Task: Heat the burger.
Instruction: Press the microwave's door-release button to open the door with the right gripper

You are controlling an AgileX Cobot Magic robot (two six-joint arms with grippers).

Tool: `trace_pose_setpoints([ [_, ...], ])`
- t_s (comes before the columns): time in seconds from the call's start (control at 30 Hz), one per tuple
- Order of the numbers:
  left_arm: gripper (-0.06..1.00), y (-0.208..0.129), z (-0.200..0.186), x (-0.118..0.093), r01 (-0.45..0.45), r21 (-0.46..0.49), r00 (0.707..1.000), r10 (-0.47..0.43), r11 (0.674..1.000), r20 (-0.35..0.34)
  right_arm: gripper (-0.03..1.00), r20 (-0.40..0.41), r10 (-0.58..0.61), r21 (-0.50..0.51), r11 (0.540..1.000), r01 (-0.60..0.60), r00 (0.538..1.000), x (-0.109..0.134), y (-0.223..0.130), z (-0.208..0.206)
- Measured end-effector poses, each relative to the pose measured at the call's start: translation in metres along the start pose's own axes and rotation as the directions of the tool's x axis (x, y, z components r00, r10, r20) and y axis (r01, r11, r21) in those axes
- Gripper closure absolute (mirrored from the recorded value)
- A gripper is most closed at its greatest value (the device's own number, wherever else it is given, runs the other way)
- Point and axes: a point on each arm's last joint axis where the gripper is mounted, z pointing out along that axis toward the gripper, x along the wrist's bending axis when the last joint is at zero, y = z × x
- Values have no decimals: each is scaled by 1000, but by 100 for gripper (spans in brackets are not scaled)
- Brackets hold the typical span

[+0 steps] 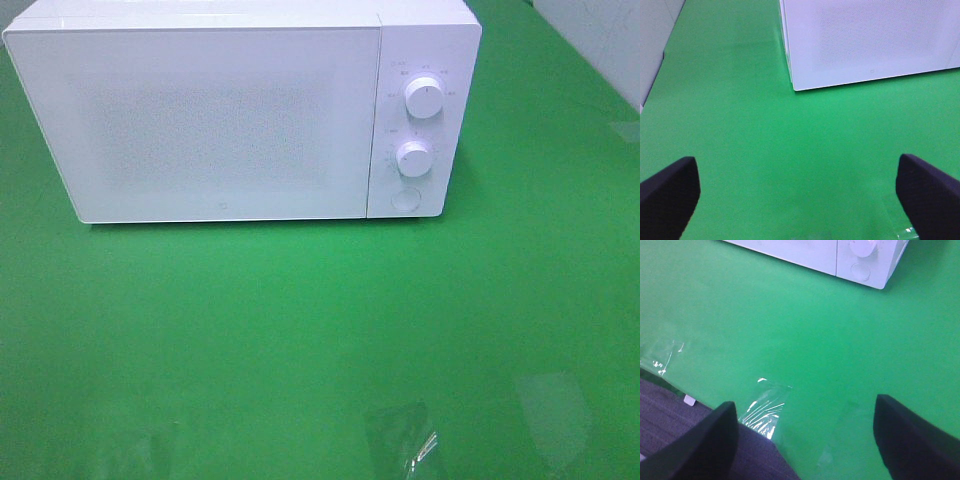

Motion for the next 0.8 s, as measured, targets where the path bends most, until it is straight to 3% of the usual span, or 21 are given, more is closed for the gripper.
trace_pose_setpoints([
  [0.17,-4,0,0,0,0,0,1000,0,1000,0,25,61,41,-34,999,-39,997,-6,-7,-14],
  [0.23,-4,0,0,0,0,0,1000,0,1000,0,25,143,105,-112,990,-89,984,-9,-19,-35],
  [0.5,-4,0,0,0,0,0,1000,0,1000,0,25,258,197,-277,953,-122,946,-3,-44,-68],
  [0.8,-4,0,0,0,0,0,1000,0,1000,0,25,352,261,-347,928,-133,899,10,-68,-85],
])
